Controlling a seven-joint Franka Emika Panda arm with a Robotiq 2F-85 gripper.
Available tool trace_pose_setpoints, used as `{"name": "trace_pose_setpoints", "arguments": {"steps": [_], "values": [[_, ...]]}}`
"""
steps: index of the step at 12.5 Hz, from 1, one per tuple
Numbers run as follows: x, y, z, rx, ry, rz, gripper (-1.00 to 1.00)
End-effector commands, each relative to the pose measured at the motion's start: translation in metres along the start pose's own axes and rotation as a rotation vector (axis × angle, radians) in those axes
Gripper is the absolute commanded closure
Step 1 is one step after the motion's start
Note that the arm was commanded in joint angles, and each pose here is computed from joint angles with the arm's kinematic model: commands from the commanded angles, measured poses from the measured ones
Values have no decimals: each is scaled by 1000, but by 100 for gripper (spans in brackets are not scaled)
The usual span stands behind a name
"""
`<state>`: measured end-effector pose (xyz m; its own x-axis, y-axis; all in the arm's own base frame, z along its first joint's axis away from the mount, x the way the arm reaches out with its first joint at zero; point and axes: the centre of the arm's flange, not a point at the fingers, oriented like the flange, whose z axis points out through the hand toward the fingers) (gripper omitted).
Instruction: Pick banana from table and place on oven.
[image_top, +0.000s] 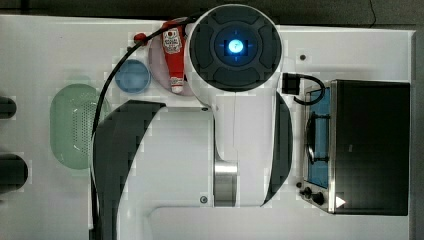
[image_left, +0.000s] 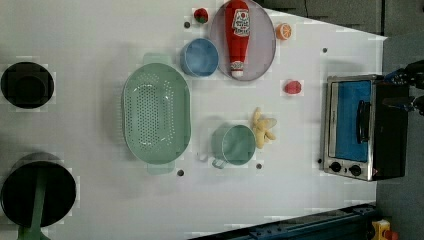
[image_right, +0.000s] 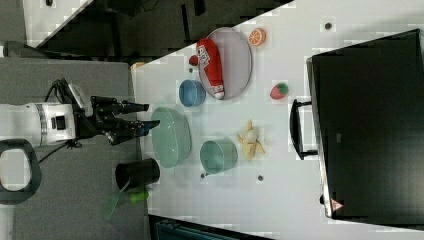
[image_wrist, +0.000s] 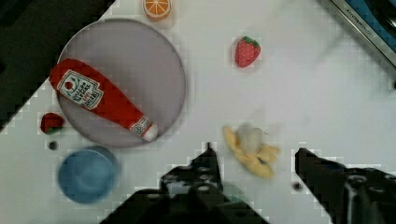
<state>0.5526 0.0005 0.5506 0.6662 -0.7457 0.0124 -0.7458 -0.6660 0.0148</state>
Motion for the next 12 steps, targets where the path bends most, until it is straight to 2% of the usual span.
{"name": "trace_pose_setpoints", "arguments": {"steps": [1, 3, 7, 12], "values": [[-88, 138, -90, 26, -2, -10, -58], [-88, 137, -90, 25, -2, -11, -99], [-83, 125, -66, 13, -9, -20, -100], [-61, 78, 38, -20, -25, -48, -100]]}}
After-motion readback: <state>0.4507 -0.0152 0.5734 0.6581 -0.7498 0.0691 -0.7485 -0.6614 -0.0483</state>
